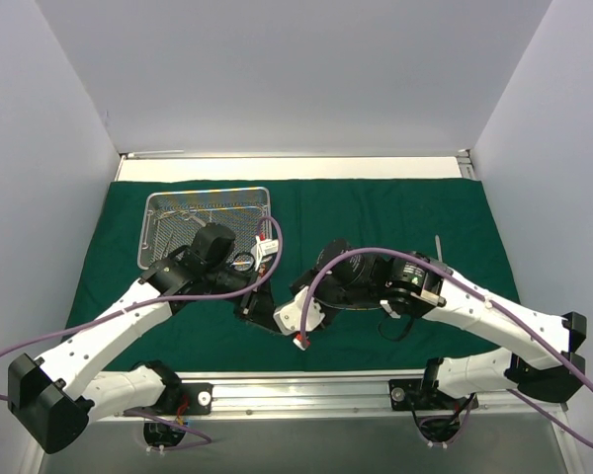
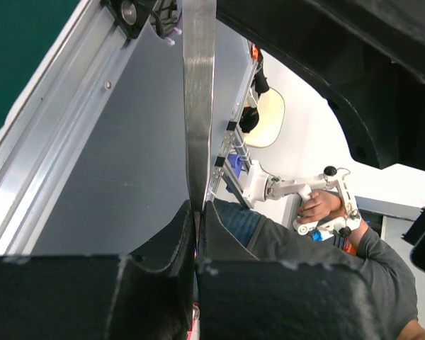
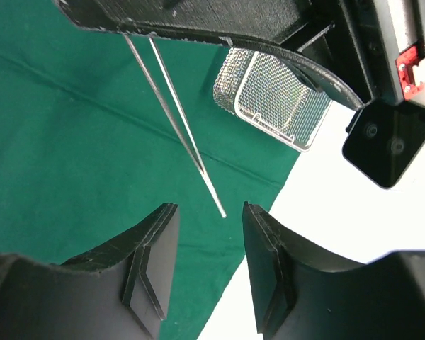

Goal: Open and lay out the surgical kit
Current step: Place the medical item in the surgical kit.

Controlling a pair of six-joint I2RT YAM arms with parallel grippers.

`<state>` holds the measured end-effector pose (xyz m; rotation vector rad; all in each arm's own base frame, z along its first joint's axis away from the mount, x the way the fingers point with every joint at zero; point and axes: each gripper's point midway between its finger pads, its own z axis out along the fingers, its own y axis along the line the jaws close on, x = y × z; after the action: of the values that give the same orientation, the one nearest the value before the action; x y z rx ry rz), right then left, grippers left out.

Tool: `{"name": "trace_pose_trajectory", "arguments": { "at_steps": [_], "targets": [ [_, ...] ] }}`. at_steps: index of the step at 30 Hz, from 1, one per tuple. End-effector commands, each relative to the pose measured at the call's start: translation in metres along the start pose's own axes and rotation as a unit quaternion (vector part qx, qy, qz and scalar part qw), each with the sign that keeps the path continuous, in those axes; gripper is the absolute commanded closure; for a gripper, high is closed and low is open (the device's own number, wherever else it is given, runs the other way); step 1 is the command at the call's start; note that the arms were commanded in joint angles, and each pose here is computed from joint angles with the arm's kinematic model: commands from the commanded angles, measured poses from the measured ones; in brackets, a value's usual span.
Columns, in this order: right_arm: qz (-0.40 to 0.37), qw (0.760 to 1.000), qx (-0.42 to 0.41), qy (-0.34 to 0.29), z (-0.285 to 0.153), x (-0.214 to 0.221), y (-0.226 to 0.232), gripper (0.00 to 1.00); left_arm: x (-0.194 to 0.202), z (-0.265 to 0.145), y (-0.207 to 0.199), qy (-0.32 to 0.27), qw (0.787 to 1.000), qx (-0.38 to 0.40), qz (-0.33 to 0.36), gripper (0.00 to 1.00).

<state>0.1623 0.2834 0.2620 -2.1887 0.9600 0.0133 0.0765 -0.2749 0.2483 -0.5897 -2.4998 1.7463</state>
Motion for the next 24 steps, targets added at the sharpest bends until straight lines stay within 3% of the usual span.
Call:
{"name": "trace_pose_trajectory", "arguments": {
  "at_steps": [1,13,20,24],
  "targets": [
    [-0.014,1.000,-0.006,0.010,0.003,0.002,0.002,0.60,0.010,-0.005,-0.018,0.015,0.999,0.020,0.028,0.98],
    [-0.023,0.999,-0.030,0.003,0.011,-0.003,0.016,0.66,0.014,0.000,-0.023,0.020,0.999,0.028,0.026,0.98],
    [-0.016,0.999,-0.040,0.001,0.012,-0.003,0.023,0.91,0.013,0.003,-0.025,0.027,0.999,0.030,0.030,0.98],
    [-0.007,0.999,-0.039,-0.001,0.013,-0.002,0.027,1.00,0.009,0.003,-0.028,0.023,0.999,0.031,0.033,0.98]
  ]
}}
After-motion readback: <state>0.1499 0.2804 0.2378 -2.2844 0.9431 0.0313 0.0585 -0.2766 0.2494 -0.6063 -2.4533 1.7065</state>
